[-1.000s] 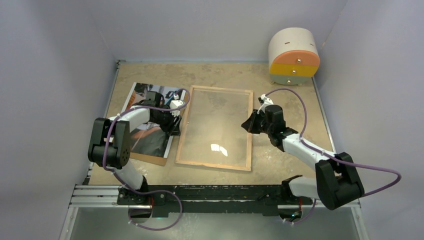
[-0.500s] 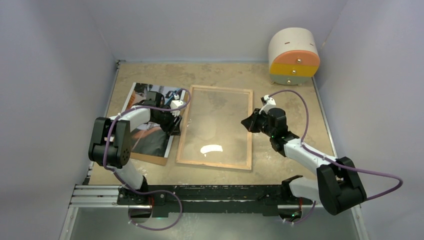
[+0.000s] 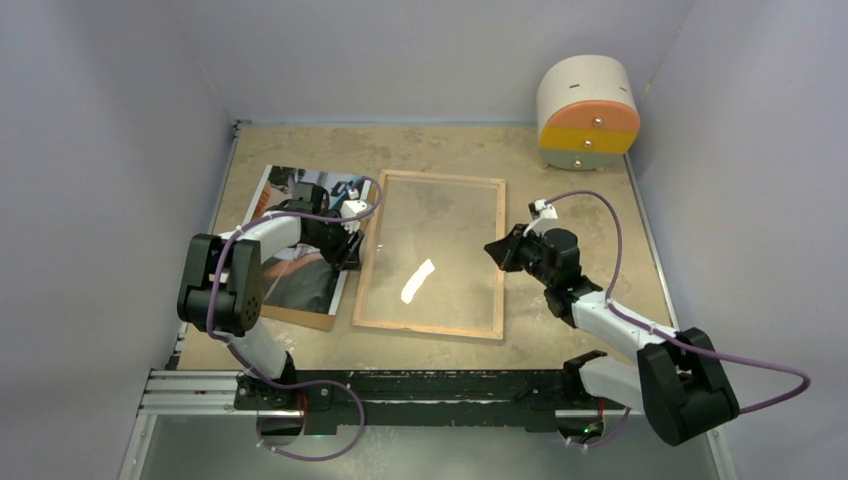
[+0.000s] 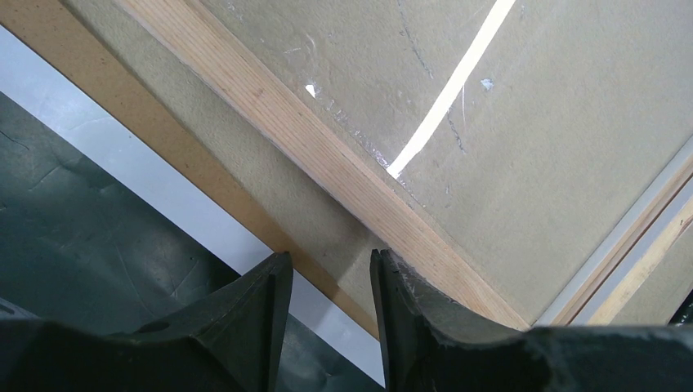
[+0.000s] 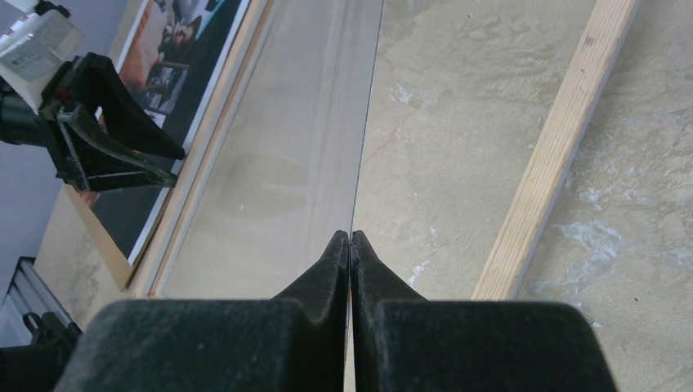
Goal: Put the photo into the frame
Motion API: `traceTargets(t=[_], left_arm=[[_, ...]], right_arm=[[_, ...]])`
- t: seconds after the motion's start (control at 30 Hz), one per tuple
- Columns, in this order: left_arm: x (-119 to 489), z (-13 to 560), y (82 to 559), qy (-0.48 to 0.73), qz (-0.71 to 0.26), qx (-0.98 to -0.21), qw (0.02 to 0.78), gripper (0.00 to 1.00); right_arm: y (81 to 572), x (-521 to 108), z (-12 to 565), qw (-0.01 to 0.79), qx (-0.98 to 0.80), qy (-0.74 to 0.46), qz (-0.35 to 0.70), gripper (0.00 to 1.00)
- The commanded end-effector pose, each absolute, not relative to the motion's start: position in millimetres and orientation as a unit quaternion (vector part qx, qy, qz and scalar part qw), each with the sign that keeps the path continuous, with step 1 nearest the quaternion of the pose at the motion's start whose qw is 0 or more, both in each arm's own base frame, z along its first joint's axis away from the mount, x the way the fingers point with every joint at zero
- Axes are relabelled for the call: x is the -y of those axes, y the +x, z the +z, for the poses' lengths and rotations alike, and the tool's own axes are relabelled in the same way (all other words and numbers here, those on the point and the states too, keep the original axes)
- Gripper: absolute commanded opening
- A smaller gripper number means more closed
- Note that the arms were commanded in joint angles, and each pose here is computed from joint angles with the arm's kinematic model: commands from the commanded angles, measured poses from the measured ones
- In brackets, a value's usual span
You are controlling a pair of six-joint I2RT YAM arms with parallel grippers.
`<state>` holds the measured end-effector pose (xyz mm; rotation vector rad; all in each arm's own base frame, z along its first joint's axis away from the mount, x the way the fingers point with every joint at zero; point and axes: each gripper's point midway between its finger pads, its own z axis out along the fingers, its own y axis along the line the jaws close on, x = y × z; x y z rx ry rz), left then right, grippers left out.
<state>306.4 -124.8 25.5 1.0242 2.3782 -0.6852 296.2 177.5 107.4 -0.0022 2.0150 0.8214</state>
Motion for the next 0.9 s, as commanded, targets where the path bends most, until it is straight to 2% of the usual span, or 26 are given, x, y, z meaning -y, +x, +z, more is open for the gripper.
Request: traceTargets(t=[0.0, 0.87], left_arm=[[127, 17, 307, 0.376, -0.248, -0.865, 0.221, 0.44], [130, 15, 309, 0.38, -0.248, -0.864, 0.219, 0.41]], right_arm=[[301, -181, 133, 0.502, -0.789, -0.012, 0.355, 0.0], [314, -194, 136, 0.495, -0.772, 0.023, 0.399, 0.0]])
